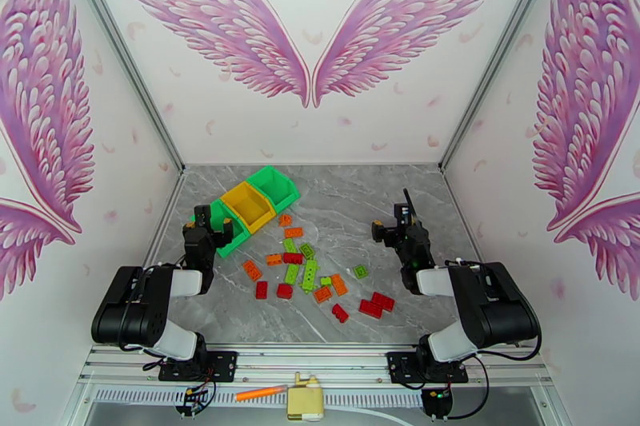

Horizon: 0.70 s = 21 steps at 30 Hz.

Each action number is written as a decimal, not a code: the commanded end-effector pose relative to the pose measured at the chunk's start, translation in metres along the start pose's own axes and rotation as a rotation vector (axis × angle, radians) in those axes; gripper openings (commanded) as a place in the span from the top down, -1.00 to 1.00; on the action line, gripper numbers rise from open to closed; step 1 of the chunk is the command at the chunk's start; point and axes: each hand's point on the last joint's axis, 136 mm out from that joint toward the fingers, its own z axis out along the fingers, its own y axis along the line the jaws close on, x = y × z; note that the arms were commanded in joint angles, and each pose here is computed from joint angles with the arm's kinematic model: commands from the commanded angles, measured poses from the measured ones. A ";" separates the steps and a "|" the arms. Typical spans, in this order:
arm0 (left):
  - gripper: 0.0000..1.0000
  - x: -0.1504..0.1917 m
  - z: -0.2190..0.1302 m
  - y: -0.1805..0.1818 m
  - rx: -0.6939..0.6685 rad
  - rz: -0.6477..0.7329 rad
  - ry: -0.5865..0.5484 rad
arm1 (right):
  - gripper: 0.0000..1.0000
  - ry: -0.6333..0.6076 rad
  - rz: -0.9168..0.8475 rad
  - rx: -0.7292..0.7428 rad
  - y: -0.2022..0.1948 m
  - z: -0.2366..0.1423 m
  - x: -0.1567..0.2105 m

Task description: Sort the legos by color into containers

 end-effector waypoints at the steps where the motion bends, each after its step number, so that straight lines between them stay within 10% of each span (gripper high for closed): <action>1: -0.98 -0.008 0.003 -0.002 0.012 -0.010 -0.016 | -0.97 -0.005 -0.004 -0.011 0.001 0.003 -0.002; 21: -0.98 -0.069 -0.048 0.005 -0.293 -0.033 -0.016 | -0.97 0.001 -0.106 -0.213 0.084 -0.018 -0.084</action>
